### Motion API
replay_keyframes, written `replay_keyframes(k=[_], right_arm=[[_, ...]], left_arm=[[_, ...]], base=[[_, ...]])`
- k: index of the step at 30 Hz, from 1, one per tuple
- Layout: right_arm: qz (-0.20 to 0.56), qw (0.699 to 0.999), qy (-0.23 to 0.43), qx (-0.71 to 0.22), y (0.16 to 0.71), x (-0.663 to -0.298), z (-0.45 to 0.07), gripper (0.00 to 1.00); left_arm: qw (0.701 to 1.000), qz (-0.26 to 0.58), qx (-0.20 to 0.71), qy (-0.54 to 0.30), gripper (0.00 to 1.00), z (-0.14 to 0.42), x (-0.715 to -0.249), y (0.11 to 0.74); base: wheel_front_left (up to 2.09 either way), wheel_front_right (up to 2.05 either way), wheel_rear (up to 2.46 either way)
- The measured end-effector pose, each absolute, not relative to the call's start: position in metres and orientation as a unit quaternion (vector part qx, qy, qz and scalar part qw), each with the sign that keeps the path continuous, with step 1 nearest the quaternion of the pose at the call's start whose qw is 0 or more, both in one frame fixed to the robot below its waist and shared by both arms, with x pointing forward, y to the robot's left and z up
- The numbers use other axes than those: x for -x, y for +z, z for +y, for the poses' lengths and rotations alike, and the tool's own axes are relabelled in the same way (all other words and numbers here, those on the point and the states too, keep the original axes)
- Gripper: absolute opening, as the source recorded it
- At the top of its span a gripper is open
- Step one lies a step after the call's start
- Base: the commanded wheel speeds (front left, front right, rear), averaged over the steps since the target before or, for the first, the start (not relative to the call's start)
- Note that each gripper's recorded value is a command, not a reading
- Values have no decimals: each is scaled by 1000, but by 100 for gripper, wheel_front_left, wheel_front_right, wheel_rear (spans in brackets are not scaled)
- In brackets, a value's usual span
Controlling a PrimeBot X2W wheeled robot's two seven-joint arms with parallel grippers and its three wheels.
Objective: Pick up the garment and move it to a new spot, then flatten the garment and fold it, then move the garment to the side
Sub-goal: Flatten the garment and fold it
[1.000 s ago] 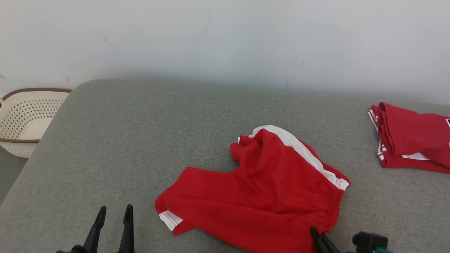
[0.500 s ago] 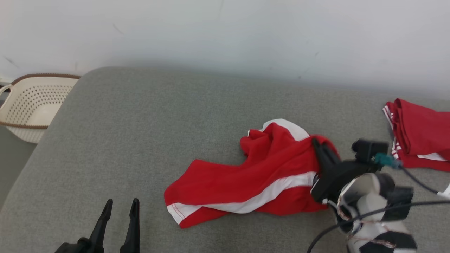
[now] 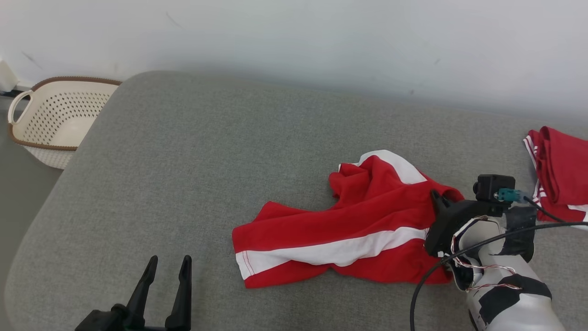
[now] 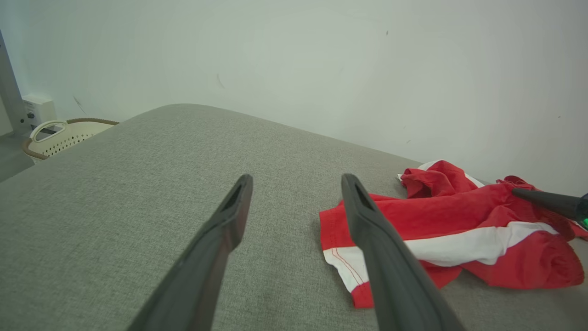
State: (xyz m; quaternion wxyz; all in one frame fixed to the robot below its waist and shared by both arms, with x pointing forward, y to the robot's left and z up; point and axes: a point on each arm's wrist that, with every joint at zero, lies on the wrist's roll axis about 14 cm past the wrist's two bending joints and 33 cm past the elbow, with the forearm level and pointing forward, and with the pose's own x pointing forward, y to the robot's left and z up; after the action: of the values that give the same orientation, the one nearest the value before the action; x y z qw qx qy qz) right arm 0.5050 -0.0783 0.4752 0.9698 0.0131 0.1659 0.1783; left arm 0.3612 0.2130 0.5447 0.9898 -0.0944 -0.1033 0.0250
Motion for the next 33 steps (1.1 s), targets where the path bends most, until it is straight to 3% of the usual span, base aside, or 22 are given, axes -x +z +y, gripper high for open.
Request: replay_keyframes(k=[1, 19, 33], right_arm=[[163, 970, 175, -28, 475, -503, -78, 100], [74, 977, 189, -72, 498, -448, -99, 100], [-20, 989, 127, -69, 521, -391, -132, 100]], left_arm=[[990, -103, 95, 24, 100, 212, -361, 544], [988, -115, 101, -8, 100, 190, -363, 553], [988, -121, 99, -2, 100, 191, -355, 557]], base=[[0, 0, 0], [0, 0, 0], [0, 0, 0]])
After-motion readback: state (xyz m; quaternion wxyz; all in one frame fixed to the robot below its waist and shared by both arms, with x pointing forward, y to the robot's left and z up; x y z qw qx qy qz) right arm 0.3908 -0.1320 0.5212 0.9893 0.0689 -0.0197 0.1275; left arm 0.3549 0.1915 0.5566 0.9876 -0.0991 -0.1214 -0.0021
